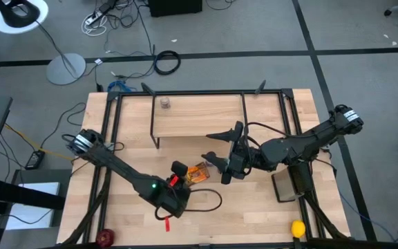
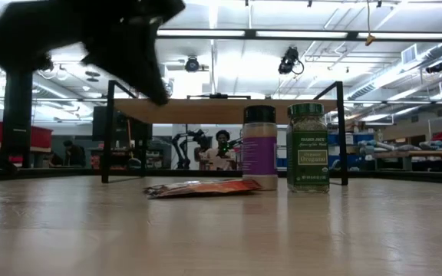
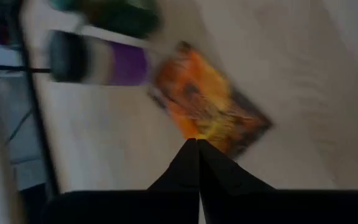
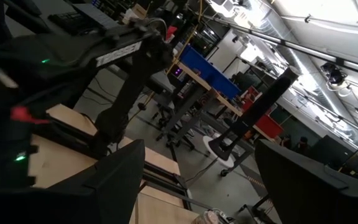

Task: Shelf spices
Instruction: Put the brown seasoning pack on the shelf

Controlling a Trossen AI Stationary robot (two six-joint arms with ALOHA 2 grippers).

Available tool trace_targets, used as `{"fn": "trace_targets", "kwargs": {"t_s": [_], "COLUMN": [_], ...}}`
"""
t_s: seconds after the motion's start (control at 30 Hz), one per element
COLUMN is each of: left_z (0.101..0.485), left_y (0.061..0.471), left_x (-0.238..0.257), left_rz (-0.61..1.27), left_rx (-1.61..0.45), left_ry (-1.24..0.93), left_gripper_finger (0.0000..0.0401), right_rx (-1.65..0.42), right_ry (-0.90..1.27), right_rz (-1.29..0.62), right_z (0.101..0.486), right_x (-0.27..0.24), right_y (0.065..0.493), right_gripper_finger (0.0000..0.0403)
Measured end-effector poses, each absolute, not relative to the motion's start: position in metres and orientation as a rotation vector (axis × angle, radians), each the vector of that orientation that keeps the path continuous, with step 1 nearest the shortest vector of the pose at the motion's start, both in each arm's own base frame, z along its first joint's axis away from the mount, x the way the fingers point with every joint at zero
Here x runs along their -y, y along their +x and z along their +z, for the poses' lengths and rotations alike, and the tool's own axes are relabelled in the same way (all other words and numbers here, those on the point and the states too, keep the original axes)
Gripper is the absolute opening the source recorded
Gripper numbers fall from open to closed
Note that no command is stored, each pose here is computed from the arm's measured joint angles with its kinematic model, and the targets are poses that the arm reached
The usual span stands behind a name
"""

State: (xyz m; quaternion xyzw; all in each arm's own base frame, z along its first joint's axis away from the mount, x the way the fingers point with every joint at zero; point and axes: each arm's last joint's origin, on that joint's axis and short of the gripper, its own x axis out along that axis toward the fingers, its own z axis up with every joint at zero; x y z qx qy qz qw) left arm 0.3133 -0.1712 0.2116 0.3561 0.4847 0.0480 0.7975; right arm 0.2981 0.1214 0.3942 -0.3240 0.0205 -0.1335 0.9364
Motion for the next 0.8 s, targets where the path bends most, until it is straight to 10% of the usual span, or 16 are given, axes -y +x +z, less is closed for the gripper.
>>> {"fn": "trace_targets", "kwargs": {"t_s": [0.37, 0.8], "left_z": [0.282, 0.192], "left_y": [0.304, 0.314], "left_x": [0.149, 0.126], "left_rz": [0.181, 0.22], "left_rx": [-0.787, -0.859], "left_ry": [0.551, 0.199], "left_gripper_finger": [0.0, 0.0059], "right_rx": [-0.035, -0.027], "right_ry": [-0.674, -0.671], "right_rz": [-0.258, -0.259], "right_z": [0.394, 0.395], "right_x": [-0.126, -0.127], "right_y": [0.296, 0.296], "right_gripper_finger": [0.0304, 0.0304]}}
